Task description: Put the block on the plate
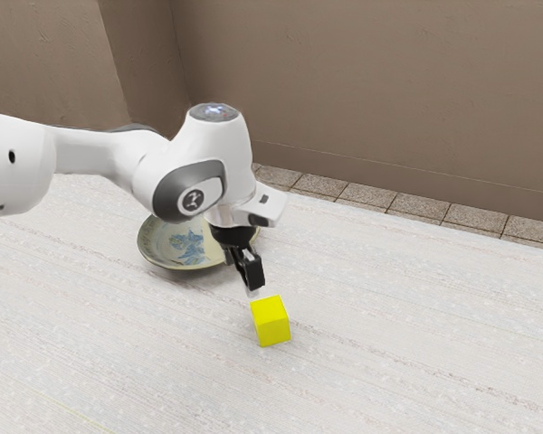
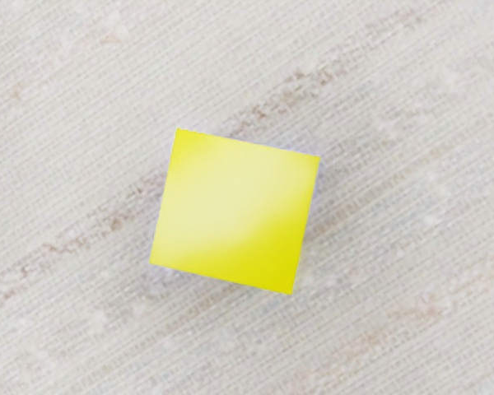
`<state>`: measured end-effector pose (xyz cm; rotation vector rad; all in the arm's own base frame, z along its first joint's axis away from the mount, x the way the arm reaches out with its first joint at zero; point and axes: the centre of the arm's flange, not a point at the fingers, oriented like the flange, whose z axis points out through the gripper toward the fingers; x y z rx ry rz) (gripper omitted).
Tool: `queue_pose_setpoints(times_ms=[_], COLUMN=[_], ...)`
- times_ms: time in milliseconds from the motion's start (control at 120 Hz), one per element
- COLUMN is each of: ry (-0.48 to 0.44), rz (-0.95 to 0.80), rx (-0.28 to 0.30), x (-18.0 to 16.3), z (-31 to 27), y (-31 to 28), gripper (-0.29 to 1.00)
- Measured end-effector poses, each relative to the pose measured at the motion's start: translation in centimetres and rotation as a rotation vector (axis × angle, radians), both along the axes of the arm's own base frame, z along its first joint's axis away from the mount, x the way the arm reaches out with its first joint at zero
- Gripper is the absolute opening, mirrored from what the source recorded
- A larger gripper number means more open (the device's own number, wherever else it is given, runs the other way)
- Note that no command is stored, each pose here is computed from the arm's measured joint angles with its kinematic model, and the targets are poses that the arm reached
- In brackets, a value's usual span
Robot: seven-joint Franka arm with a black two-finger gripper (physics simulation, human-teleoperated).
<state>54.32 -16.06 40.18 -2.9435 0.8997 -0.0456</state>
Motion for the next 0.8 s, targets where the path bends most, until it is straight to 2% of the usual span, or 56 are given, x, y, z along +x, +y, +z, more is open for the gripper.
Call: queue_pose_setpoints(times_ms=[450, 800], ry=[0.026, 0.031], rz=[-0.065, -0.143], rx=[-0.043, -0.063], x=[1.8, 4.7], z=[-8.3, -11.7], y=[-0.5, -0.6], gripper=[0.70, 0.70])
